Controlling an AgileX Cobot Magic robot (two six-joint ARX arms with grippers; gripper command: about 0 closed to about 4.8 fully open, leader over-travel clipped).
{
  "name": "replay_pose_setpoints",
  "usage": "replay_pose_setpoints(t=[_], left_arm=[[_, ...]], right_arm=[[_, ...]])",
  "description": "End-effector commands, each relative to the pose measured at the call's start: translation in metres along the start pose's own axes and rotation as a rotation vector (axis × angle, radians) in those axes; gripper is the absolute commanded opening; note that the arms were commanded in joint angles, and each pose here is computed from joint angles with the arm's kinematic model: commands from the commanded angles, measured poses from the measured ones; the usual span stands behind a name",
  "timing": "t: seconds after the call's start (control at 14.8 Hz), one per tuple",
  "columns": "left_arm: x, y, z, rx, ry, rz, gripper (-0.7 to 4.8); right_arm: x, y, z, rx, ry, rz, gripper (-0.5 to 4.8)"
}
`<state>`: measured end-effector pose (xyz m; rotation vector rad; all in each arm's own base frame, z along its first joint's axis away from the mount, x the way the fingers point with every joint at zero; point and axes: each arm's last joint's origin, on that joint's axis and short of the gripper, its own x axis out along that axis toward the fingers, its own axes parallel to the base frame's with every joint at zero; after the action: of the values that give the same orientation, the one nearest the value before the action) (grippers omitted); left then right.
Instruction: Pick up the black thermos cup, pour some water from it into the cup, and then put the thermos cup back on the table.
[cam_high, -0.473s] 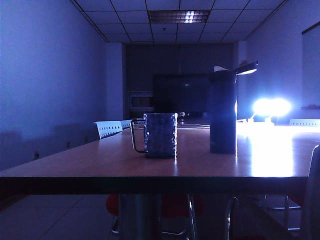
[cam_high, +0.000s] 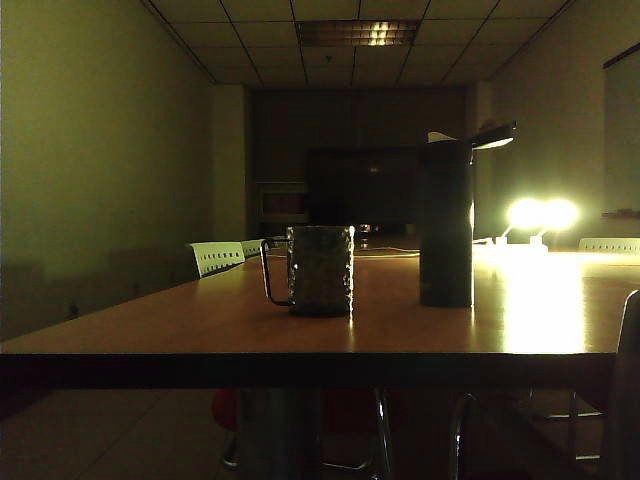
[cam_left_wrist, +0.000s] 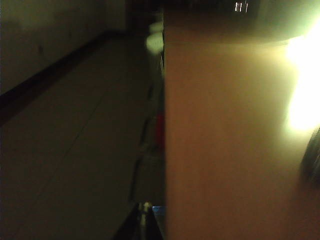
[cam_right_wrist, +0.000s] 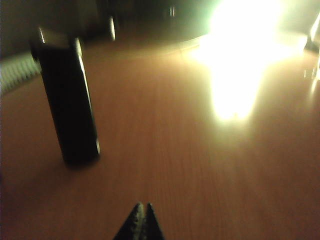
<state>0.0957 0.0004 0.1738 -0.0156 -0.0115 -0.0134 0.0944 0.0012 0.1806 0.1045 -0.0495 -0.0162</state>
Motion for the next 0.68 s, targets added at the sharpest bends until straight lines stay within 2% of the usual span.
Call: replay_pose_setpoints(t=[0.07, 0.27, 0.68], left_arm=[[-0.007, -0.002, 0.033, -0.022, -0.075, -0.027, -0.08], [-0.007, -0.002, 0.075, -0.017, -0.097, -0.035, -0.08], [0.03, -0.011, 0.146, -0.017, -0.029, -0.295, -0.08]], right_arm=[[-0.005, 0.002, 0.023, 0.012, -0.044, 0.004, -0.06], [-0.005, 0.004, 0.044, 0.029, -0.041, 0.008, -0.06], [0.022, 0.013, 0.101, 0.028, 0.021, 0.058, -0.06]])
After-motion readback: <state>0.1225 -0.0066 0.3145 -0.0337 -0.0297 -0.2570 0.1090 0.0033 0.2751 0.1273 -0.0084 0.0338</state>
